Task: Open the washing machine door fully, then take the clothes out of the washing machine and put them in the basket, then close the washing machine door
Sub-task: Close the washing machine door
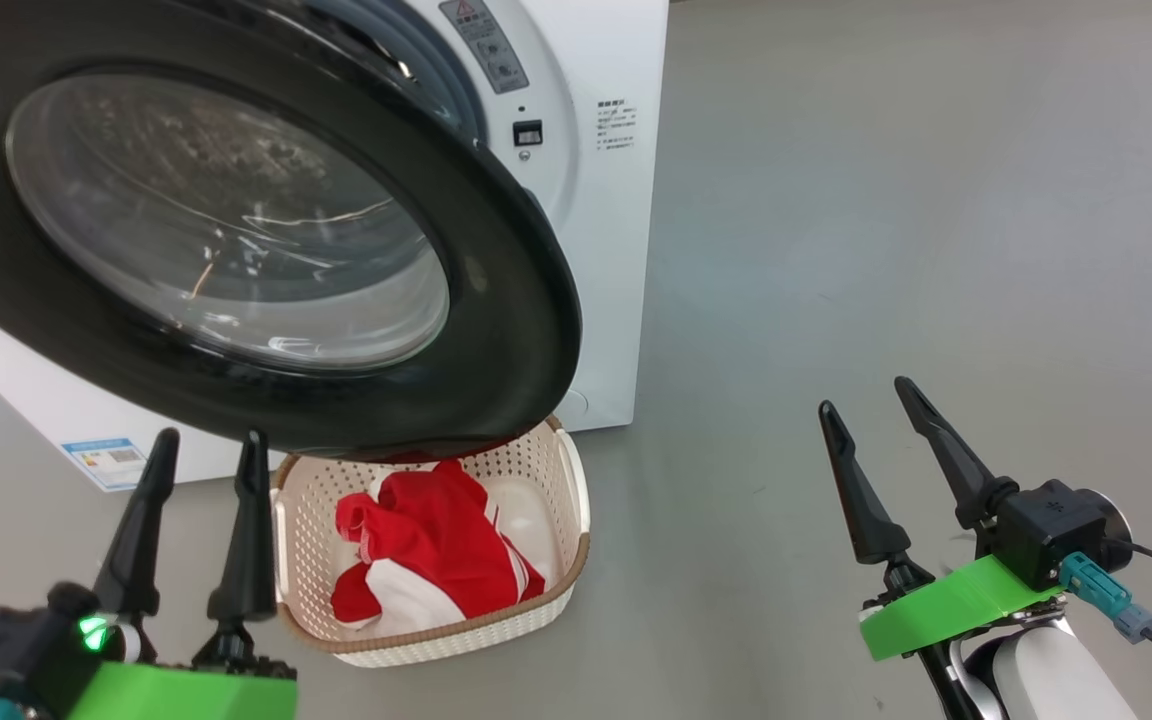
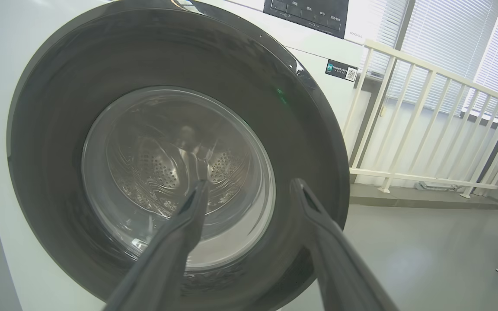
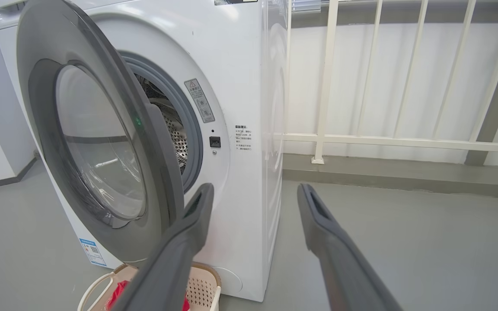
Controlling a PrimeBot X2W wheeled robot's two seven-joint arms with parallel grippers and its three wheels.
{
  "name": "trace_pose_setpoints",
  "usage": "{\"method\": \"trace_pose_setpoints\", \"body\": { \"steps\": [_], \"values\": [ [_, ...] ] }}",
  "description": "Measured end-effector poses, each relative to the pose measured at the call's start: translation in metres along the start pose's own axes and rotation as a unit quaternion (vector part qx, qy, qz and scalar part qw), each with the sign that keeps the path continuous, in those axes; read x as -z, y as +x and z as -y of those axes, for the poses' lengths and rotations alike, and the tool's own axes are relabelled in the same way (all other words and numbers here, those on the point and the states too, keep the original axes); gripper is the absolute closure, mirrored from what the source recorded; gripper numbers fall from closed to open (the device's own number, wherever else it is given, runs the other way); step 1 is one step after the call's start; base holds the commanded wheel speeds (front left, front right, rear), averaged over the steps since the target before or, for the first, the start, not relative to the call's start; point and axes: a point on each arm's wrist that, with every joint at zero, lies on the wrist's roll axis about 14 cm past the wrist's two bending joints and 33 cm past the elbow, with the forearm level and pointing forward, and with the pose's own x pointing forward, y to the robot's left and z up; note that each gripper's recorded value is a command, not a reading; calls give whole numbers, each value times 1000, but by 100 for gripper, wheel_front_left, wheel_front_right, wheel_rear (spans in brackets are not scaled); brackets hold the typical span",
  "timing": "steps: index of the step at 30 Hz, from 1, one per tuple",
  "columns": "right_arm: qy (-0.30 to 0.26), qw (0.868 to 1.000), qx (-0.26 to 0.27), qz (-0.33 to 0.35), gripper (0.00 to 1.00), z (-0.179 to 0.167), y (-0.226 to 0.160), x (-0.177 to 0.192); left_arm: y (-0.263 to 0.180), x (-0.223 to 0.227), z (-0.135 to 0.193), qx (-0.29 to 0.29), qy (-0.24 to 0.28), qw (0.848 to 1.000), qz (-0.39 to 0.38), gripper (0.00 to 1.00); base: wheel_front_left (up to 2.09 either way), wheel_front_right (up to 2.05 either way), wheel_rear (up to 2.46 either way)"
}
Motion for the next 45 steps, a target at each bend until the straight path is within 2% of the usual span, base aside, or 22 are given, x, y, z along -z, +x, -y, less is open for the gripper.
{"method": "trace_pose_setpoints", "body": {
  "steps": [8, 27, 28, 29, 30, 31, 35, 45],
  "values": [
    [-2, 1000, 5, 9, 0, 3, -4, -7, -20, 10, -2, -8, 53, 998, -17, 0, 0, 0, 0],
    [1, 1000, 1, 3, 0, 0, -6, -3, -37, 14, -12, -39, 57, 997, -24, 0, 0, 0, 0],
    [1, 1000, -2, -2, 33, -3, -6, 1, -37, 13, -11, -38, 52, 998, -22, 0, 0, 0, 0],
    [2, 1000, -5, -8, 57, -5, -6, 5, -37, 12, -10, -38, 46, 998, -20, 0, 0, 0, 0],
    [3, 1000, -9, -12, 73, -8, -6, 8, -38, 12, -9, -40, 43, 998, -18, 0, 0, 0, 0],
    [3, 1000, -12, -16, 100, -10, -5, 11, -38, 11, -9, -41, 42, 998, -18, 0, 0, 0, 0],
    [3, 999, -21, -27, 100, -15, 2, 18, -38, 11, -9, -40, 39, 998, -17, 0, 0, 0, 0],
    [4, 995, -93, -37, 100, -57, 48, 25, -38, 14, -9, -40, 35, 998, -20, 0, 0, 0, 0]
  ]
}}
